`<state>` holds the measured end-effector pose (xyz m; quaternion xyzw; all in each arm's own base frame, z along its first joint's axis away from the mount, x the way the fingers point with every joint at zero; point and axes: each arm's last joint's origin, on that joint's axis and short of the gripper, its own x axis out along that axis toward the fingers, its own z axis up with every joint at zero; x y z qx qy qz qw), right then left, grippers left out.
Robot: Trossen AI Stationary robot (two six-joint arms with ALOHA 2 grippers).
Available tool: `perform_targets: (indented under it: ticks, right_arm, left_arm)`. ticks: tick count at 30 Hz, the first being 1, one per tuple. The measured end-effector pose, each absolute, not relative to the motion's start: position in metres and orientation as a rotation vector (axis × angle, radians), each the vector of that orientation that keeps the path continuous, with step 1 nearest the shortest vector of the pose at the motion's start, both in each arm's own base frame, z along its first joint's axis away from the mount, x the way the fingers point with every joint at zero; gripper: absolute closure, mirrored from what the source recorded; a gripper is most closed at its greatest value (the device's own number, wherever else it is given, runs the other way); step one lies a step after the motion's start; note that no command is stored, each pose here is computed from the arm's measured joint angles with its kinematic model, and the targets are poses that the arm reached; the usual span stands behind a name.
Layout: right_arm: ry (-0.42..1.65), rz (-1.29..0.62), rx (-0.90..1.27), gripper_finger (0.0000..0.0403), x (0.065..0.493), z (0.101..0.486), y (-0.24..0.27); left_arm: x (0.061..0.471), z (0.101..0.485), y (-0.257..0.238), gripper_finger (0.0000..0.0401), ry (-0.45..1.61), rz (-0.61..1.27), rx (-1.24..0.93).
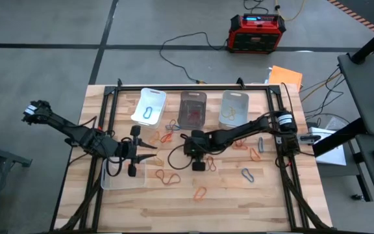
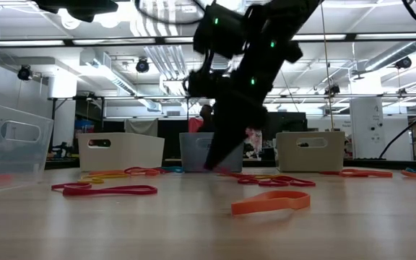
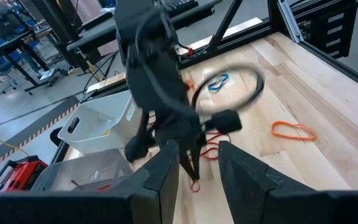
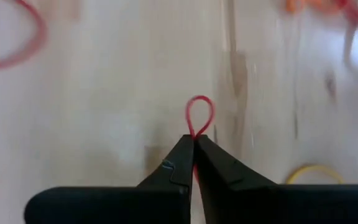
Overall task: Sort rubber bands into baskets
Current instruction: Put the red rubber band into the black bin
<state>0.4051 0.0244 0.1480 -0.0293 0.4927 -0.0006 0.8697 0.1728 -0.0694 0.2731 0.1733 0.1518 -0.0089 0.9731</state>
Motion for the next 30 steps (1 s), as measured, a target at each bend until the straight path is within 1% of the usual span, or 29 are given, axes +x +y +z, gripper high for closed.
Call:
perform_targets:
  ticks: [10,17,22,30]
  right_arm:
    - [0.856,0.034,-0.104,0.0394,0.404,0.191,0.033]
    - [0.727,0.070,-0.142,0.0394,0.406,0.210,0.044]
    - [0.662,0.082,-0.146,0.0394,0.408,0.217,0.049]
    - [0.489,0.112,-0.183,0.0394,0.413,0.227,0.060]
  left_arm:
    - [0.173,0.274,-0.069,0.0304,0.300,-0.014,0.347]
    - [0.173,0.274,-0.067,0.0304,0.301,0.074,0.352]
    - [0.173,0.276,-0.067,0.0304,0.296,0.080,0.349]
    - [0.173,0.289,-0.067,0.0304,0.274,0.083,0.337]
